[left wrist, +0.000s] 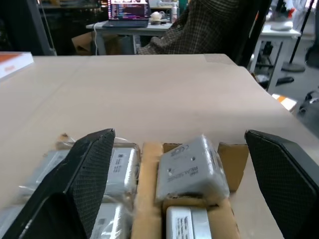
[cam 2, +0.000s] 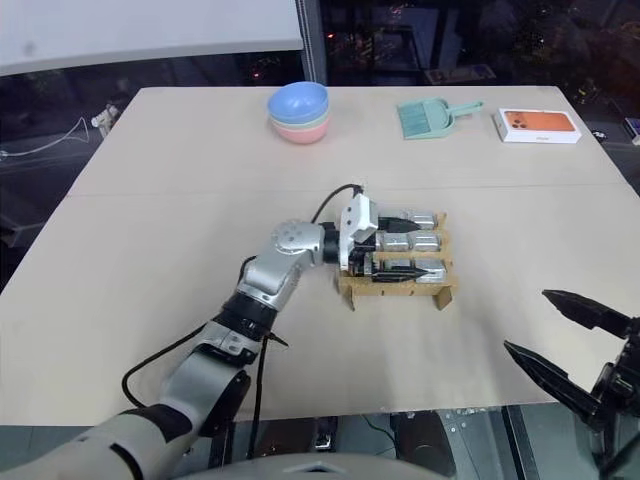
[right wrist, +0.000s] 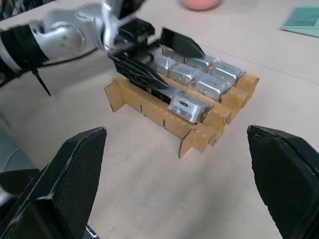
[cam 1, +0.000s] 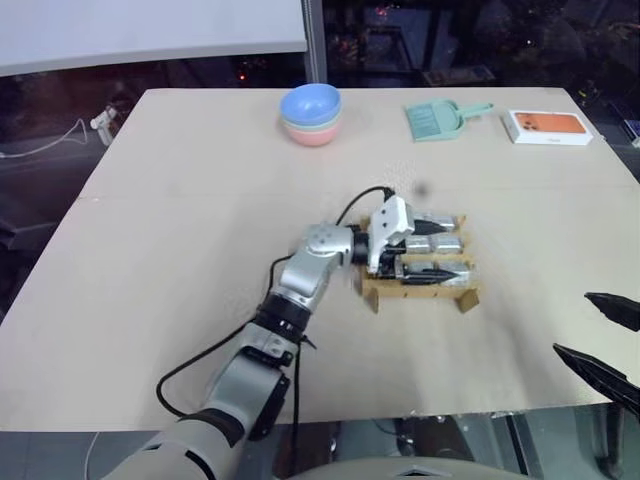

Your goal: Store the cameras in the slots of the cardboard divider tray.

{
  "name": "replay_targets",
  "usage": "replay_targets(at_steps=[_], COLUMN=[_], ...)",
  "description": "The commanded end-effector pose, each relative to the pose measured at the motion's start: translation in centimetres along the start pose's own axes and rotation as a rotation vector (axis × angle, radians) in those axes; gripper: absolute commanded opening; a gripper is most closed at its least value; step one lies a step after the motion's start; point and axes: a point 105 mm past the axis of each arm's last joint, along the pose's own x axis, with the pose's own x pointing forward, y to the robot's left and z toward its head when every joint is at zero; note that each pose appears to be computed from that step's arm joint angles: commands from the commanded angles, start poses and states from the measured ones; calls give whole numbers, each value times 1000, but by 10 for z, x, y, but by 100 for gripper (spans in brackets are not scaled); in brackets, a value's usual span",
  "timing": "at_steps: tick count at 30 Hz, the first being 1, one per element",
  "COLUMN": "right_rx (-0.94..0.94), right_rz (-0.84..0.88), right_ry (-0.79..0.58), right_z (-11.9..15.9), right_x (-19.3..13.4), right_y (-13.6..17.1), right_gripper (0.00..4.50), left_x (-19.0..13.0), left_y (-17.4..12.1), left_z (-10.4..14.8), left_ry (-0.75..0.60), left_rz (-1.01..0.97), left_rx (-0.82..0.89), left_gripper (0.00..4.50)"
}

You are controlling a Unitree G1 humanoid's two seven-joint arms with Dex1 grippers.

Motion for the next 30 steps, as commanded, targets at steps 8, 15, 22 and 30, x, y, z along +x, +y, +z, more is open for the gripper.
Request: replay_targets(at_steps=[8, 15, 22, 30], right_rx=[-4, -8, -41, -225], right_rz=[11, -4, -15, -8], right_ry=[3, 3, 3, 77], right_z=[-2, -3, -4, -10], right_x=[3, 2, 10, 50], right_y=[-3, -3, -4, -17], right_gripper=[450, 450, 450, 450], left_x=[16, 25, 3, -81], left_y=[-10, -5, 11, 18], left_z=[8, 11, 21, 71], left_ry=[124, 125, 155, 46], left_rz=[-60, -45, -27, -47], left_rx=[350, 356, 383, 99], left_gripper=[433, 433, 433, 433])
